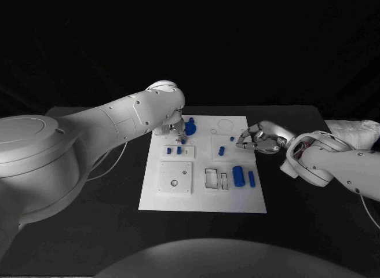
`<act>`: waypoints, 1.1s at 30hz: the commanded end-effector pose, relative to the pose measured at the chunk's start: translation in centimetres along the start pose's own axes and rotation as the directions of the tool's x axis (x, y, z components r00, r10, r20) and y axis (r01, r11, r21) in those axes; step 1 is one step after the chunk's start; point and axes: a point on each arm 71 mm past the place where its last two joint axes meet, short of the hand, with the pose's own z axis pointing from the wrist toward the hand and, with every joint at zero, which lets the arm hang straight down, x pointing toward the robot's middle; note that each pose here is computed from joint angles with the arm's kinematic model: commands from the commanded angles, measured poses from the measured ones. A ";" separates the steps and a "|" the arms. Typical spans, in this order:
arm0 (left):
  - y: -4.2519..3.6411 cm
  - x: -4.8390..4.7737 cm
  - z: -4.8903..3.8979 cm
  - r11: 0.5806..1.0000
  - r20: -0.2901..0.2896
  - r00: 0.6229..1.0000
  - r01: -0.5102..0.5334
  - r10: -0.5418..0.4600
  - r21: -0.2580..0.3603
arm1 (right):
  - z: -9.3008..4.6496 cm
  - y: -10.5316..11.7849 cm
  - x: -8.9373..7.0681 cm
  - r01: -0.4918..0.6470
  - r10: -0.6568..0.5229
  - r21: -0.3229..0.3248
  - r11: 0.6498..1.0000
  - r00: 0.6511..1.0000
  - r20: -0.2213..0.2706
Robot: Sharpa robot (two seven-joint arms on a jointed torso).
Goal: Assemble the parts on the task board
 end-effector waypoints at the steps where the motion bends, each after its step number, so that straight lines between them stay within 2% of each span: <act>1: 0.54 1.21 0.59 0.998 -0.037 0.999 -0.035 0.034 -0.042 | 0.0 0.0 0.1 0.003 -0.003 -0.005 1.000 1.000 -0.013; 6: 0.79 1.41 0.65 0.997 -0.049 0.998 -0.041 0.038 -0.060 | 0.0 0.0 0.1 0.003 -0.003 -0.005 1.000 1.000 -0.013; 16: 0.86 1.49 0.72 0.999 -0.027 1.000 -0.009 0.008 -0.037 | 0.0 -0.2 0.0 0.005 -0.005 -0.001 1.000 1.000 -0.007; 33: 1.30 1.73 0.67 0.999 -0.044 0.999 -0.030 0.028 -0.044 | -0.2 -0.4 0.0 0.004 -0.004 0.003 1.000 1.000 -0.010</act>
